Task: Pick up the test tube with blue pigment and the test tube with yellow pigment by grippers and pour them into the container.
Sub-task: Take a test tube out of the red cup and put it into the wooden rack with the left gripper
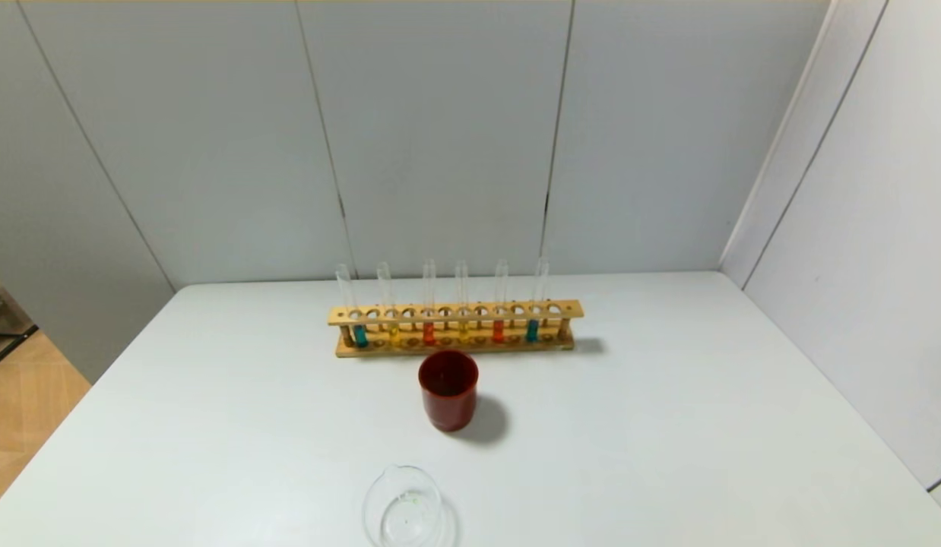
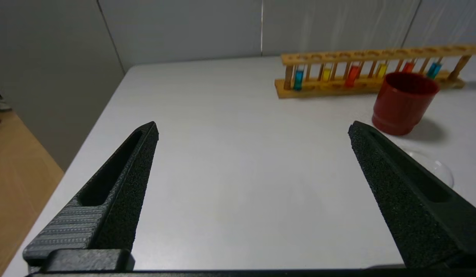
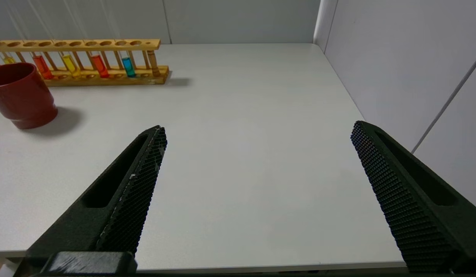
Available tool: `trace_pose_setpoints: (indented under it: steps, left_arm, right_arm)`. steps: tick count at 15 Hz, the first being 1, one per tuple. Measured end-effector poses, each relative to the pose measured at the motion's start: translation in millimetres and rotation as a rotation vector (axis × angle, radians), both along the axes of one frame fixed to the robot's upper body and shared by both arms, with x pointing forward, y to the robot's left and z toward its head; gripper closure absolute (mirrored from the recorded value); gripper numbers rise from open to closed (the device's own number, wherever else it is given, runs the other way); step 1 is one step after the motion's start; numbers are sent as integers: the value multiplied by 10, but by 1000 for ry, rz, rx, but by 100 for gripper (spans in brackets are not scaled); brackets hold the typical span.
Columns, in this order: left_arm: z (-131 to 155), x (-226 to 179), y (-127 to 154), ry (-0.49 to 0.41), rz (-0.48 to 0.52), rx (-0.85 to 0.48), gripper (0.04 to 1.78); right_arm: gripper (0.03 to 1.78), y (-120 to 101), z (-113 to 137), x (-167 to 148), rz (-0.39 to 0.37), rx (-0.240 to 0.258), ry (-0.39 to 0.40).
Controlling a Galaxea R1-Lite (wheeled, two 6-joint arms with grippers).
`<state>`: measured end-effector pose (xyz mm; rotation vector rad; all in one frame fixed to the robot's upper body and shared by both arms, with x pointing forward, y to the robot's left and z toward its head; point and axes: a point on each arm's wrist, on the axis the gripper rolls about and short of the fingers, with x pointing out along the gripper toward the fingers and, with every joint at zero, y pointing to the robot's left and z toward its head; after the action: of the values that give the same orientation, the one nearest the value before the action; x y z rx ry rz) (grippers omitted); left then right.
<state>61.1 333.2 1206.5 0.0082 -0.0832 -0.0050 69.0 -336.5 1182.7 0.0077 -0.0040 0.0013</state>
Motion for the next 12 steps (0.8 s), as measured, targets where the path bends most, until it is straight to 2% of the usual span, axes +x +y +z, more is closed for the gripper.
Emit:
trace_pose_setpoints:
  steps: [3, 6, 9, 12]
  left_arm:
    - [477, -253, -8, -84, -28, 9, 7]
    - [1007, -394, -16, -83, -65, 20, 7]
    - [1634, -245, -30, -61, -133, 36, 7]
    - [2094, 129, -54, -31, -248, 48, 7]
  right_arm:
    - [6, 0, 0, 0, 0, 0, 0]
    - [6, 0, 0, 0, 0, 0, 0]
    - [6, 0, 0, 0, 0, 0, 0]
    - [6, 0, 0, 0, 0, 0, 0]
